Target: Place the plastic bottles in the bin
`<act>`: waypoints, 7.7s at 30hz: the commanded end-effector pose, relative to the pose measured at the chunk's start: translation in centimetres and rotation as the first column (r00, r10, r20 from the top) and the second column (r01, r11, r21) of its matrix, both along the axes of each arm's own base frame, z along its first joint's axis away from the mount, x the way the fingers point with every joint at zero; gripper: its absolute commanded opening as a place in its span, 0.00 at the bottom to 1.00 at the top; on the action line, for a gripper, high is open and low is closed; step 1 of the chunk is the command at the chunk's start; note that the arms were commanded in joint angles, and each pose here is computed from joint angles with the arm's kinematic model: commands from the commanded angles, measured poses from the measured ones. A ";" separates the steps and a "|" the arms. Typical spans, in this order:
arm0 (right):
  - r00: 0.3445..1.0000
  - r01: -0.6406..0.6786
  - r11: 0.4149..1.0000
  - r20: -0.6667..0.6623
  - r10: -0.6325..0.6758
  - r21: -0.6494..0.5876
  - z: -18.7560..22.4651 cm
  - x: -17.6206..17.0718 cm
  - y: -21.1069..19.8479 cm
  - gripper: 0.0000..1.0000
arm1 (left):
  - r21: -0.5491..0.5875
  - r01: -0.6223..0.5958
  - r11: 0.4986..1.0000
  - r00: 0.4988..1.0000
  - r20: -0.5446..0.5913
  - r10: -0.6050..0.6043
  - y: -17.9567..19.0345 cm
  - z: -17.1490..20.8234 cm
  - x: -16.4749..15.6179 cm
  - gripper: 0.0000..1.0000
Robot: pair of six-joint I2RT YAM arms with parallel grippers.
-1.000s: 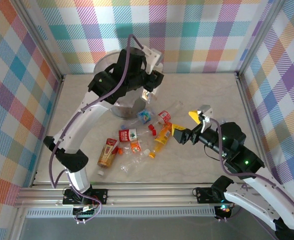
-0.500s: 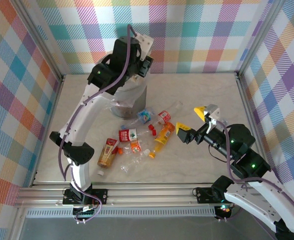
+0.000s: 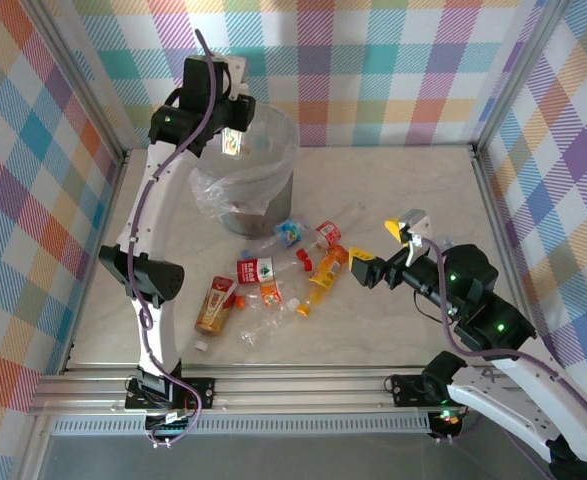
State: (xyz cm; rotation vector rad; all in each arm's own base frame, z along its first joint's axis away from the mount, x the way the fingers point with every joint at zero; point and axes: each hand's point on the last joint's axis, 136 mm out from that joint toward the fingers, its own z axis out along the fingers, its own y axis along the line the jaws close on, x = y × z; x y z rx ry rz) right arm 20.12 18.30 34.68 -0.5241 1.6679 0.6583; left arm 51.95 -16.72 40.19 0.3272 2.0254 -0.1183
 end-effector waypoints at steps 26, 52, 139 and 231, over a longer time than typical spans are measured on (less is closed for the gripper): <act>0.990 0.003 1.000 -0.140 -0.003 -0.001 -2.0 -0.2 0.2 1.00 | -0.173 0.217 0.961 0.865 -0.422 -0.271 -6.7 -16.0 -1.2 0.42; 0.960 0.162 0.986 -0.227 -0.164 -0.024 -3.6 1.2 -1.8 1.00 | -0.138 0.213 0.967 0.867 -0.429 -0.253 -6.6 -15.0 -1.9 0.78; 0.053 0.710 0.533 -0.720 -0.692 -0.460 -31.0 12.6 -16.7 0.59 | -0.484 0.550 0.680 0.695 -0.185 -0.694 -17.8 -12.7 -26.2 1.00; 0.950 -0.035 0.999 -0.310 0.035 0.004 -7.0 1.8 2.4 1.00 | -0.546 0.392 0.740 0.785 -0.221 -0.579 -19.1 -5.5 -17.3 0.49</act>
